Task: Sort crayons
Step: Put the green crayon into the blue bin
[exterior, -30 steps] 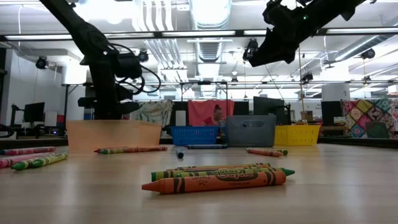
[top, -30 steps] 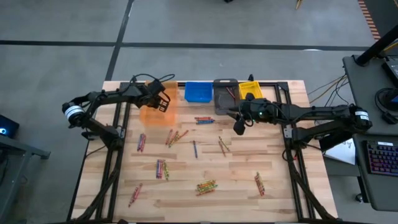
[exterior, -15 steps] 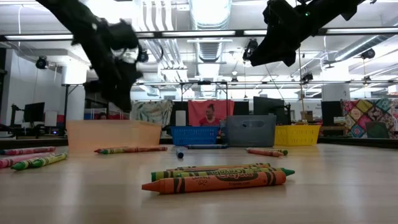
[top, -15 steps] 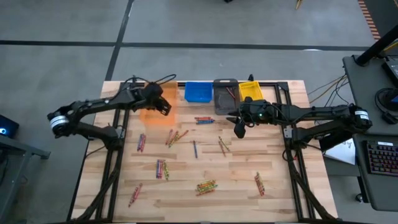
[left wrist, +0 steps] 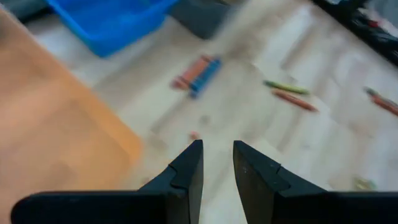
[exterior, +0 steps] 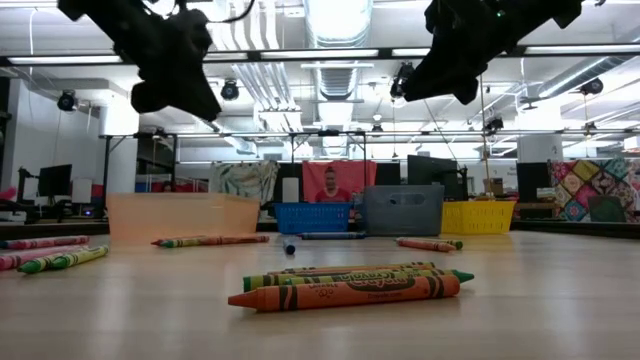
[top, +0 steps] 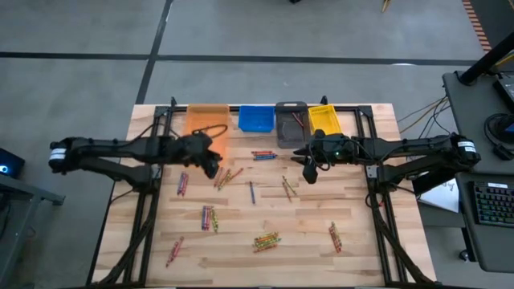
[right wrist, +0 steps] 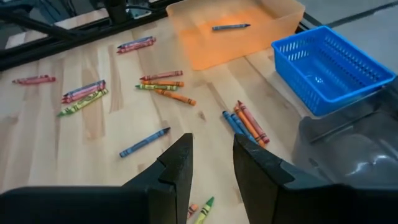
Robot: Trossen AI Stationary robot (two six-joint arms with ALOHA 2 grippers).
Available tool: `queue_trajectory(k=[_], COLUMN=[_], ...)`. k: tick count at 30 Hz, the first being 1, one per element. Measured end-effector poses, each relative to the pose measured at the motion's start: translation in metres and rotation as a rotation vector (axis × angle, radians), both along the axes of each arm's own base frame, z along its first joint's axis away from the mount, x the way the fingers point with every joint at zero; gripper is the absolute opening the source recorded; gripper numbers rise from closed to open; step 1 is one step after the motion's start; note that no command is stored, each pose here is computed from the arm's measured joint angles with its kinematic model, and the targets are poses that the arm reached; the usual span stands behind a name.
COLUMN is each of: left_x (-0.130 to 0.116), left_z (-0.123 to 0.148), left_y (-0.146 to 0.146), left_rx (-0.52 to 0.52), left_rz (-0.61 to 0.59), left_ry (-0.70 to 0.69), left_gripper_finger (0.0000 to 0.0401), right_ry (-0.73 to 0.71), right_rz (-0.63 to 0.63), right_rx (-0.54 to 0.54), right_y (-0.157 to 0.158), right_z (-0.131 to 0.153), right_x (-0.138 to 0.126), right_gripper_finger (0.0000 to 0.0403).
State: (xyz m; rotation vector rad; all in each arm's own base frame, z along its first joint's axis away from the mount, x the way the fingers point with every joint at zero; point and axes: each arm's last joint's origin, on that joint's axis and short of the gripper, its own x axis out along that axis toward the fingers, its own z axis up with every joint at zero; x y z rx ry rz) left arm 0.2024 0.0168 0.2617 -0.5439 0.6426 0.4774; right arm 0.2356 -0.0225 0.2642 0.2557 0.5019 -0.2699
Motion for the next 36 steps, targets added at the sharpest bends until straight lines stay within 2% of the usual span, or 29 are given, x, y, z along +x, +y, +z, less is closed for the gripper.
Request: queue_trajectory(k=[4, 10, 14, 22, 28, 36], left_x=[0.0, 0.006, 0.012, 0.02, 0.017, 0.017], left_z=[-0.002, -0.012, -0.023, -0.045, -0.054, -0.058], left_y=[-0.023, -0.055, -0.065, -0.069, -0.068, -0.062], left_rx=[-0.067, -0.046, -0.031, -0.043, -0.026, 0.11], left_rz=[-0.071, -0.228, -0.272, -0.287, -0.277, -0.169], left_ry=[0.005, 0.065, 0.121, 0.258, 0.357, 0.388], left_gripper_finger=[0.007, 0.007, 0.007, 0.007, 0.007, 0.0076], right_ry=[0.009, 0.013, 0.021, 0.067, 0.141, 0.157], right_rz=[-0.007, -0.005, 0.0, -0.013, 0.001, 0.006], right_rx=[0.015, 0.012, 0.004, 0.047, 0.088, 0.108], right_y=[0.0, 0.001, 0.001, 0.004, 0.014, 0.019], right_z=[-0.001, -0.001, -0.002, -0.006, -0.013, -0.014], right_x=[-0.001, -0.001, -0.001, -0.004, -0.008, -0.009], right_gripper_finger=[0.0105, 0.0105, 0.0105, 0.0105, 0.0105, 0.0105])
